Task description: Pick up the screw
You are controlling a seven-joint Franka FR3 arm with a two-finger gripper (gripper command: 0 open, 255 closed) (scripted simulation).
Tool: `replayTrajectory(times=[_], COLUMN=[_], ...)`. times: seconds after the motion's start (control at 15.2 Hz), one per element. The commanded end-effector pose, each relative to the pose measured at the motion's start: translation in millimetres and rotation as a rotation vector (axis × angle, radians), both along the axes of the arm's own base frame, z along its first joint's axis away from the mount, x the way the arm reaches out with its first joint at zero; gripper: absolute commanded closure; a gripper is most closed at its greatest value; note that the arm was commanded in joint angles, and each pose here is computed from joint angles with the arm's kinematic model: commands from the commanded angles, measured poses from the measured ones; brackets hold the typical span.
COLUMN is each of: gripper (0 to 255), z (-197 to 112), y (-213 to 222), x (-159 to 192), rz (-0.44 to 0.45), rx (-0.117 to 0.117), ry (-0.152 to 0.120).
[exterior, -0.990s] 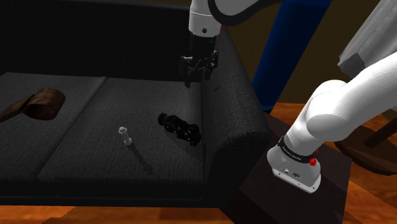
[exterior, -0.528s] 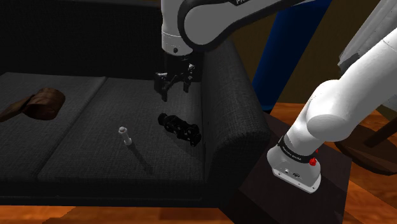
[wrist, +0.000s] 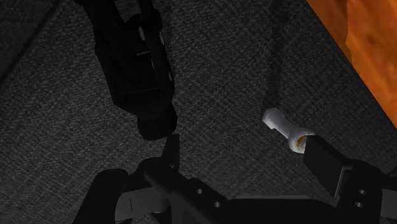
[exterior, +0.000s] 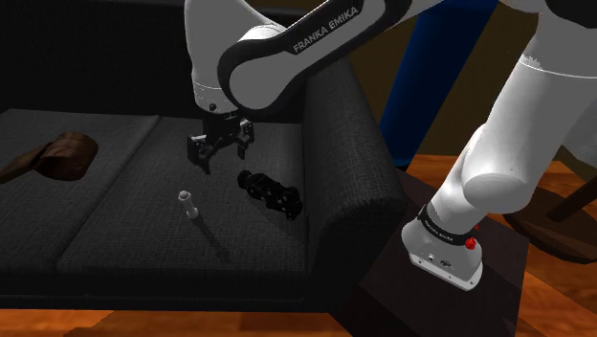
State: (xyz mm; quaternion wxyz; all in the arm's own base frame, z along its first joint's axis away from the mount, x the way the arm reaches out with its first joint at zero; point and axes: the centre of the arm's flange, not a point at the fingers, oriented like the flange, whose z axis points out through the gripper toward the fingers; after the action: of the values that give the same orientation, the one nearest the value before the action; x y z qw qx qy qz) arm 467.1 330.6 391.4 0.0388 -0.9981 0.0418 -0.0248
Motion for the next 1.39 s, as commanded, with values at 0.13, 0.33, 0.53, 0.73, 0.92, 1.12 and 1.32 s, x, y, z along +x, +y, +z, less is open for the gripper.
replayTrajectory(times=[0.13, 0.33, 0.53, 0.73, 0.92, 1.12, 1.32], gripper=[0, 0, 0, 0, 0, 0, 255], z=[-21.3, -38.0, -50.3, -66.1, -82.0, -90.3, -89.7], y=[43.0, 73.6, 96.5, 96.5, 96.5, 96.5, 96.4], x=[24.2, 41.2, 53.9, 53.9, 53.9, 53.9, 53.7], rz=[0.006, 0.011, 0.014, 0.014, 0.014, 0.014, 0.014], rx=[0.001, 0.001, 0.001, 0.001, 0.001, 0.001, 0.001], ry=[-0.016, -0.028, -0.036, -0.036, -0.036, -0.036, -0.036])
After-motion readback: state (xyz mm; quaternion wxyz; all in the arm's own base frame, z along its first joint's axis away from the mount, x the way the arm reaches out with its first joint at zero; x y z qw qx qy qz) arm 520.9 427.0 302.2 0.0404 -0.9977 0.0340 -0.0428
